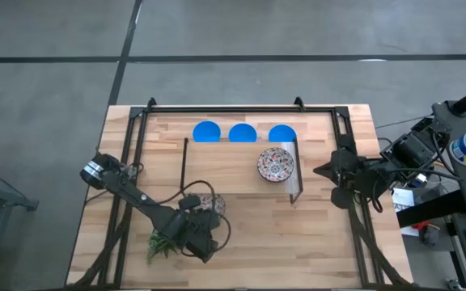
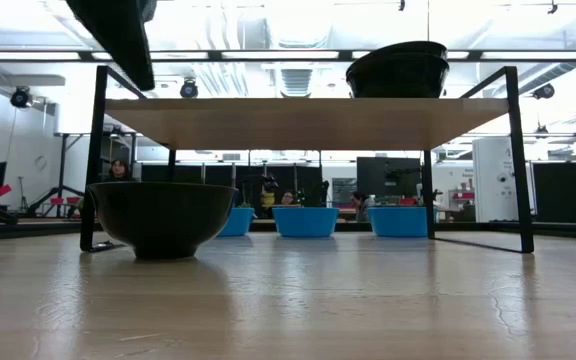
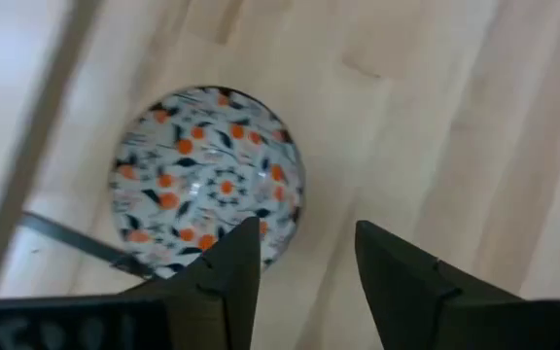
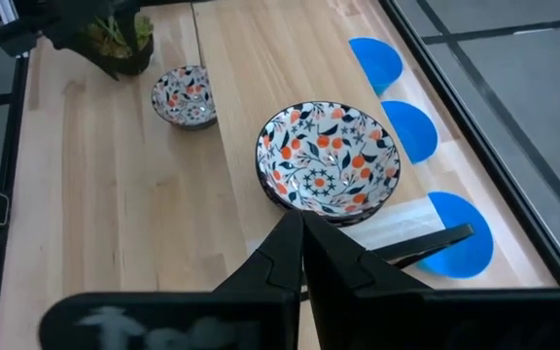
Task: Pick & Place Mini bowls
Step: Stack the black patterned bowl on top of the black patterned bowl on the shelf
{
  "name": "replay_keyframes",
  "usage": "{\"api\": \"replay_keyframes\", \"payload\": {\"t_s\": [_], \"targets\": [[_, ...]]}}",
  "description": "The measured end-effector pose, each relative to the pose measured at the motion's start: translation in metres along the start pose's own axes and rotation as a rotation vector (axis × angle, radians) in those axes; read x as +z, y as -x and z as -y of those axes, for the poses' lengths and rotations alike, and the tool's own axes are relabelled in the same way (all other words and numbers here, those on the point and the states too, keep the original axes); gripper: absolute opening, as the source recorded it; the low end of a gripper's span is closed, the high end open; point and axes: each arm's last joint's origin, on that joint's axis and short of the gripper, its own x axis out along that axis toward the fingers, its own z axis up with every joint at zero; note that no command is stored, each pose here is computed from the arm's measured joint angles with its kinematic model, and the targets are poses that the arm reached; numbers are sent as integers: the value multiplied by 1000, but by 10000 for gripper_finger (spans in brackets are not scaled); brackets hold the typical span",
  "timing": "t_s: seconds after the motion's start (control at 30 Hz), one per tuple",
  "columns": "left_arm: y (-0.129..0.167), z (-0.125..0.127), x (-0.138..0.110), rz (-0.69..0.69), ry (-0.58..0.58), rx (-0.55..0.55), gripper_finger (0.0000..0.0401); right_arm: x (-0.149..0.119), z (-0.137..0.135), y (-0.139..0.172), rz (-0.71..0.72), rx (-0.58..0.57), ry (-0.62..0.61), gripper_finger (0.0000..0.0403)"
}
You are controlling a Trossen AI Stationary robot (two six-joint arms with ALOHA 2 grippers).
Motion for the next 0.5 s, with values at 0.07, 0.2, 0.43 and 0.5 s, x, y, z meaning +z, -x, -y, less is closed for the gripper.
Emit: {"api": "replay_keyframes", "payload": {"t_s": [0.07,0.2,0.43,0.5], "targets": [[-3,3,-3,4,-22,-15,163,0,0,0,0,0,3,8],[-17,5,-11,4,-40,-27,163,0,0,0,0,0,4,8],[-36,-1,-24,-37,-66,15,163,0,0,0,1,0,-1,8],[-41,-1,-27,-34,-64,10,163,0,0,0,1,0,-2,8]]}}
